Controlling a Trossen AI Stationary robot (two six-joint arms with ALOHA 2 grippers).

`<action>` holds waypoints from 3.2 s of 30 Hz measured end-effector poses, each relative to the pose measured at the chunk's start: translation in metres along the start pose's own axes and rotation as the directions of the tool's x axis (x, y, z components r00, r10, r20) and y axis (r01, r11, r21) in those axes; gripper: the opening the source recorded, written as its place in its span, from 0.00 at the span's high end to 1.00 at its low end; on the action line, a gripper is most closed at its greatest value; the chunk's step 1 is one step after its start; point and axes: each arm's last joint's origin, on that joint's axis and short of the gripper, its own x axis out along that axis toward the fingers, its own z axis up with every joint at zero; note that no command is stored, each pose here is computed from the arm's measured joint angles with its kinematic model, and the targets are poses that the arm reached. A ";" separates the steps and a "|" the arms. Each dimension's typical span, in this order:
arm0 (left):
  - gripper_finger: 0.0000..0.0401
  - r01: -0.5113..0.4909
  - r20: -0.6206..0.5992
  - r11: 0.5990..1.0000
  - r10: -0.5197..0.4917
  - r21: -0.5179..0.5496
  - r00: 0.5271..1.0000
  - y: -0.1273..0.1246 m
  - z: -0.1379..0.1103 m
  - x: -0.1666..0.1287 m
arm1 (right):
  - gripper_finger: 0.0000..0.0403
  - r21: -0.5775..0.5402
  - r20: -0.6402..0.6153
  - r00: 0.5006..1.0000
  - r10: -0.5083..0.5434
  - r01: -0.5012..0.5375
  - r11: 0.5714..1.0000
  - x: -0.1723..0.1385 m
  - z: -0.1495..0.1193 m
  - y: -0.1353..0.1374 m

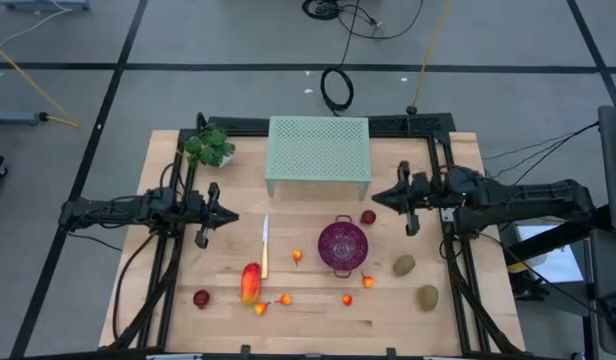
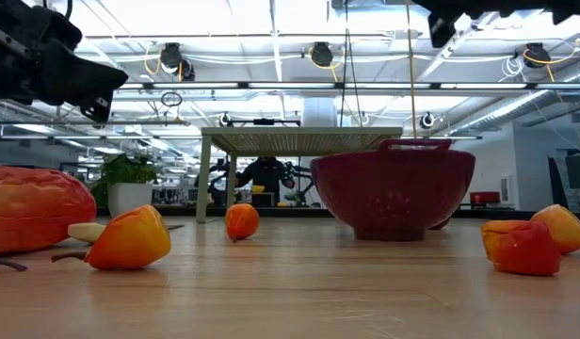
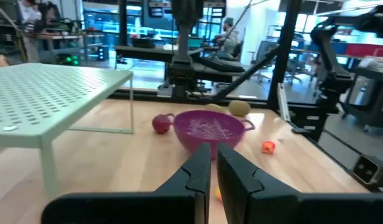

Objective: Pick & Place Fruit
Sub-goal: Put the strainer bowl on the shelf

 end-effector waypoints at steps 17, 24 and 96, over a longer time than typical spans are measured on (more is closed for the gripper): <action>0.94 -0.013 0.002 1.000 0.013 0.025 1.000 0.000 0.000 0.000 | 1.00 0.017 -0.608 0.786 -0.113 0.154 0.988 0.059 0.013 0.024; 0.94 -0.013 0.003 1.000 0.013 0.024 1.000 0.000 0.000 0.000 | 1.00 -0.005 -0.698 0.711 -0.090 0.121 0.993 0.071 0.006 0.027; 0.94 -0.012 0.003 1.000 0.012 -0.004 1.000 0.000 0.001 0.000 | 0.58 0.390 -0.887 0.460 0.039 0.701 0.597 0.066 -0.041 0.021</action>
